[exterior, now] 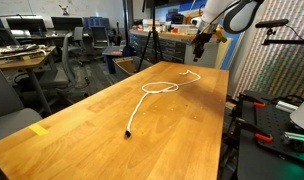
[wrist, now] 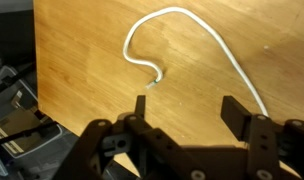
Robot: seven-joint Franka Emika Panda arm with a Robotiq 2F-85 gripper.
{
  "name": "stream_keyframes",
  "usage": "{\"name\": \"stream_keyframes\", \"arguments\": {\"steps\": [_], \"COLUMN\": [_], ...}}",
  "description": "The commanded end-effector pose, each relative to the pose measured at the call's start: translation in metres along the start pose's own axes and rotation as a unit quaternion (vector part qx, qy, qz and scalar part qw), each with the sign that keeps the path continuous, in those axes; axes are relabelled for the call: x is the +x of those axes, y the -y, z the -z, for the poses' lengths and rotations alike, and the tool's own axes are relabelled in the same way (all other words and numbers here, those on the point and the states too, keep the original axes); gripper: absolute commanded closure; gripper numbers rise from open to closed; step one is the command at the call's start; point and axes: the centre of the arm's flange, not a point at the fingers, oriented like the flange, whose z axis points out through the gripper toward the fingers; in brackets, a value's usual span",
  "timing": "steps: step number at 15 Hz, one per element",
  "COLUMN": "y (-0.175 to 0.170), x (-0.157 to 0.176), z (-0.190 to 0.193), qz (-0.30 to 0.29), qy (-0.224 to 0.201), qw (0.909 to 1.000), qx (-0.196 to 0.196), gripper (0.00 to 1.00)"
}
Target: Tie a knot with the white rope
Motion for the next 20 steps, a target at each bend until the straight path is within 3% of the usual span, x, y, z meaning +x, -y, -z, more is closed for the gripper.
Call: {"name": "stream_keyframes", "arguments": {"steps": [1, 4, 7, 10, 13, 14, 17, 18, 20], "y": [0.048, 0.104, 0.165, 0.222, 0.262, 0.246, 0.263, 0.257, 0.256], "x": [0.019, 0.053, 0.09, 0.131, 0.162, 0.149, 0.166, 0.156, 0.145], "z": [0.024, 0.017, 0.015, 0.031, 0.052, 0.062, 0.071, 0.064, 0.045], "qz": [0.105, 0.196, 0.283, 0.345, 0.374, 0.37, 0.378, 0.389, 0.399], "qy": [0.001, -0.005, -0.023, -0.077, -0.156, -0.117, -0.147, -0.13, -0.145], "qw": [0.9945, 0.9805, 0.9581, 0.9326, 0.9082, 0.9181, 0.9097, 0.9105, 0.9055], "qx": [0.0, -0.009, -0.039, -0.075, -0.105, -0.079, -0.092, -0.053, 0.009], "gripper": [0.0, 0.0, 0.0, 0.0, 0.0, 0.0, 0.0, 0.0, 0.0]}}
